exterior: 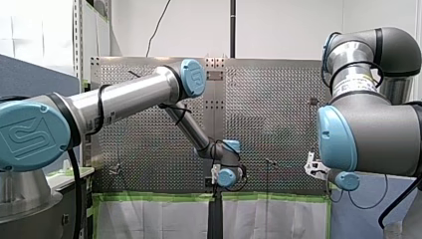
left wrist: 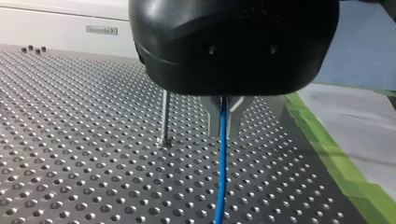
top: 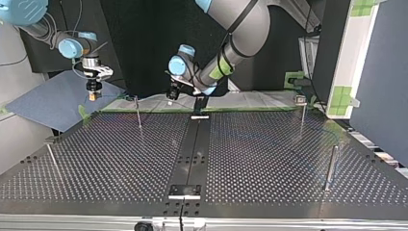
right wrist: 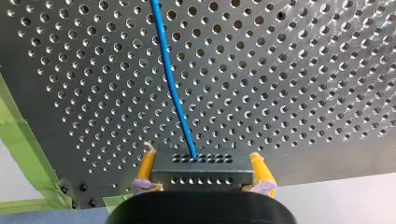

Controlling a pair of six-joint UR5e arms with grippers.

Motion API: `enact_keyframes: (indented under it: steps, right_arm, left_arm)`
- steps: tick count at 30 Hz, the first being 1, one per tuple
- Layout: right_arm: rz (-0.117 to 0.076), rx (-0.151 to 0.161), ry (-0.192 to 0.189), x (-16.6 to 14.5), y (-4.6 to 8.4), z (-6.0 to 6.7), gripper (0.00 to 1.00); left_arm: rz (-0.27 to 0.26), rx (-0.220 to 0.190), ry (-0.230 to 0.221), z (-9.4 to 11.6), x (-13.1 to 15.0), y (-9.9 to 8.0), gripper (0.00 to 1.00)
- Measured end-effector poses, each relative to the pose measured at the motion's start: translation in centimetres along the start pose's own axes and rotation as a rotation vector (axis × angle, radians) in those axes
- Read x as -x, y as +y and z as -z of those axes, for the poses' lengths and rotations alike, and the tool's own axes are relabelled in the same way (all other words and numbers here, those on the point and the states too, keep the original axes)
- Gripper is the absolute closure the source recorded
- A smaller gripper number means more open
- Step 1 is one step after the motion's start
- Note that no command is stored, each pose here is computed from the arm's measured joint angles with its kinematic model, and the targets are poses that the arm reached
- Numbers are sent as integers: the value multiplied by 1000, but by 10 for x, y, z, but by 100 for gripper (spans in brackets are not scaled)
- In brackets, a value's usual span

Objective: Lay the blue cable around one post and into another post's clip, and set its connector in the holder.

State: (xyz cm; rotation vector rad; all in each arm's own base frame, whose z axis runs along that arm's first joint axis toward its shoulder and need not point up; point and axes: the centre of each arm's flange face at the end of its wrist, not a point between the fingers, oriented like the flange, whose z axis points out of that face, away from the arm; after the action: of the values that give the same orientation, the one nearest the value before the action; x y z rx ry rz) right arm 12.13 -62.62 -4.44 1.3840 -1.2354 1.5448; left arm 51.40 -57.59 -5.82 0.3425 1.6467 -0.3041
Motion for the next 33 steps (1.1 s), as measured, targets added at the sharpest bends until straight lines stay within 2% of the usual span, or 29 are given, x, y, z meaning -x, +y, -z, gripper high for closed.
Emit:
enact_keyframes:
  steps: [2,3,4,5,6,7,8,13,21,24,33]
  right_arm:
    - [1,-1,0,0,-1,0,100]
    - [1,-2,1,0,-1,0,100]
    - [2,-2,1,0,-1,0,100]
    - [2,-3,2,0,-2,0,100]
    - [2,-3,2,0,-2,0,100]
    - [2,-4,2,0,-2,-1,100]
    - [2,-4,2,0,-2,-1,100]
    - [1,-4,3,0,-2,-1,100]
    - [-6,3,7,-1,2,-1,100]
    - [-9,9,9,-2,3,-1,100]
    - [-16,24,12,-4,7,-3,100]
  left_arm:
    - [-2,-1,-2,-1,2,-1,48]
    - [-2,-1,-2,-1,2,-1,48]
    - [-3,-1,-1,-1,2,-1,35]
    - [-5,-1,1,-1,2,-2,16]
    - [-7,-1,3,-1,2,-2,16]
    - [-9,-2,5,-1,3,-2,4]
    - [-12,-2,7,0,3,-2,0]
    - [-37,-12,23,3,2,-7,0]
    - [-116,-78,77,19,6,-17,0]
    - [-126,-92,66,23,15,-19,0]
    - [-114,-88,-5,34,50,-18,0]
